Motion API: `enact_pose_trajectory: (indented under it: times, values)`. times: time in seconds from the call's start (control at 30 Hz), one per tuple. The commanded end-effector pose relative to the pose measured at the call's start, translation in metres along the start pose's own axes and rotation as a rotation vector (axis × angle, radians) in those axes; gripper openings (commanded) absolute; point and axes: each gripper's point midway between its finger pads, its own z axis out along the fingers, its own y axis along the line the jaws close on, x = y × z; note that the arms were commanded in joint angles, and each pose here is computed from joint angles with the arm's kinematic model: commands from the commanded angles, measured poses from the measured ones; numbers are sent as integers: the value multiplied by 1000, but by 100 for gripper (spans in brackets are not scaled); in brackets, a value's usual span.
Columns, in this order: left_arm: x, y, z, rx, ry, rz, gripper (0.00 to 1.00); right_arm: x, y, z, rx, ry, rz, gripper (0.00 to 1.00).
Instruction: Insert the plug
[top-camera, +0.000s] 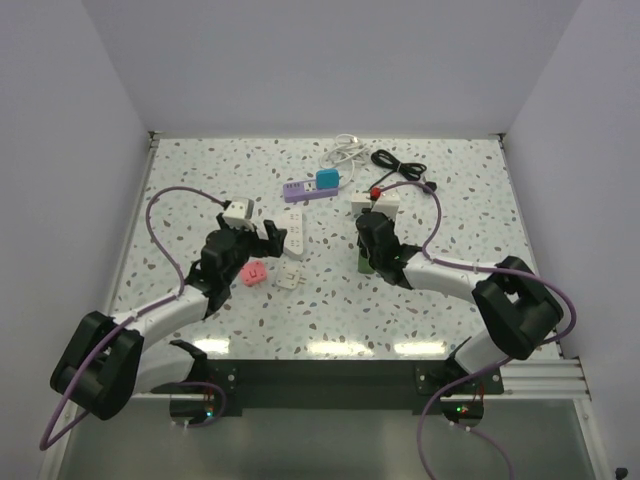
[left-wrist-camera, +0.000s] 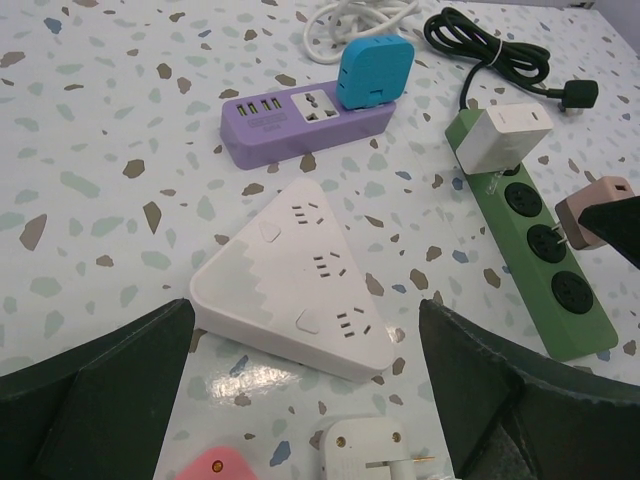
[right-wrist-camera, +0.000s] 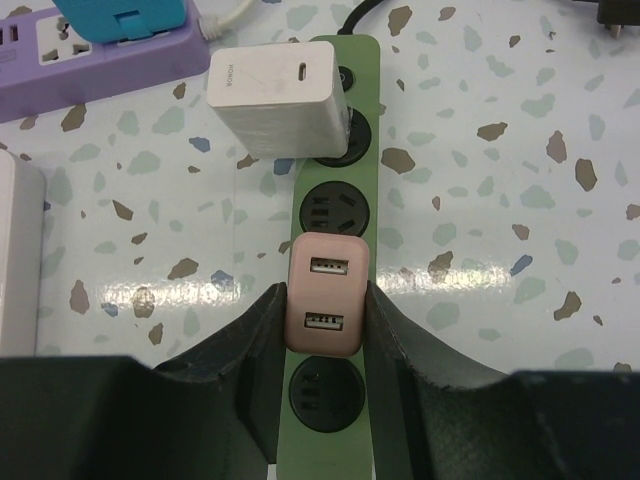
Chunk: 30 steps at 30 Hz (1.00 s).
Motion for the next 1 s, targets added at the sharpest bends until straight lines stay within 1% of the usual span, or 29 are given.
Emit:
enact_pose_trajectory:
  times: [0.0,0.2,0.97]
  values:
    - [-9,1,-2,3,-35,-2,100,-13,0,-5,9,-39,45,0]
    - [-8,1,-1,3,-31,-2,100,-10,1,-9,0,-32,44,0]
    - [-10,4,-4,-3,-37,1,100,7,6,6,3,-23,32,0]
